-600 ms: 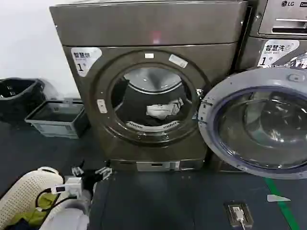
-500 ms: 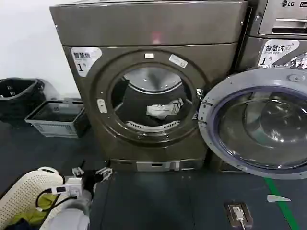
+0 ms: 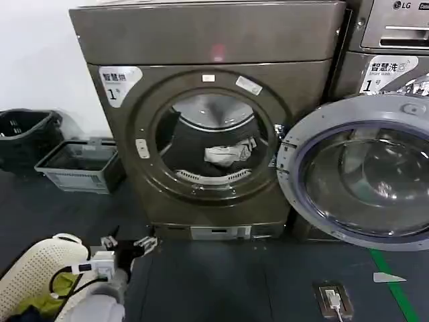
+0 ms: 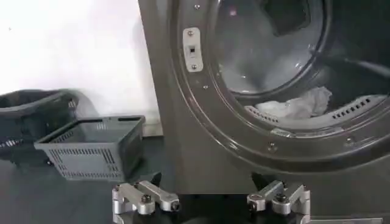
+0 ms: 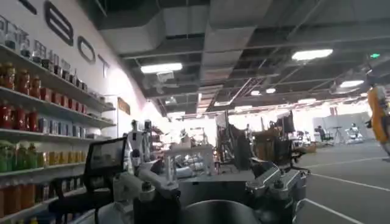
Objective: Grasp the clothes from the dryer.
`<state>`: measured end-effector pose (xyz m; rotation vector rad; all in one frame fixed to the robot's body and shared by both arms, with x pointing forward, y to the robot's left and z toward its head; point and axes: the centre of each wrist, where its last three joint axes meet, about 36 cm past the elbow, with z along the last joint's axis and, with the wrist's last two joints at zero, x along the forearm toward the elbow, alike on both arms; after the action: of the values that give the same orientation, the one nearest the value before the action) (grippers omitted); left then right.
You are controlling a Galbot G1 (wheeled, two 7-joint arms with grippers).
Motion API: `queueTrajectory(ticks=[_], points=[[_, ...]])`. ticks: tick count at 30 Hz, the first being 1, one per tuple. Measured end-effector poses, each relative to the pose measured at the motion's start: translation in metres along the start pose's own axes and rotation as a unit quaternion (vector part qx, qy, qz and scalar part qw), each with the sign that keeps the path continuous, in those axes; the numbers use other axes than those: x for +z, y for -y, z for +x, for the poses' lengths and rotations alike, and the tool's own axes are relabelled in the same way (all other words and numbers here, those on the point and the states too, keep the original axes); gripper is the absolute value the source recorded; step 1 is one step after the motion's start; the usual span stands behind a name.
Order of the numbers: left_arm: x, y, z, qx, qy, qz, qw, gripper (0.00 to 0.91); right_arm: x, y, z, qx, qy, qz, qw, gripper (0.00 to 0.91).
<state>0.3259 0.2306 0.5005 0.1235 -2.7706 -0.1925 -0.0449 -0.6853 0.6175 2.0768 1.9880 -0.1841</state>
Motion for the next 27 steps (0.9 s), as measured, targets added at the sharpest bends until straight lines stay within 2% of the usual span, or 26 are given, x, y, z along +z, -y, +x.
queueTrajectory(ticks=[27], points=[[-0.0049, 0.0012, 0.0037, 0.009, 0.01, -0.014, 1.0, 0.907, 0.0079, -0.0012, 0.0029, 0.007, -0.003, -0.01, 1.0, 0.907]])
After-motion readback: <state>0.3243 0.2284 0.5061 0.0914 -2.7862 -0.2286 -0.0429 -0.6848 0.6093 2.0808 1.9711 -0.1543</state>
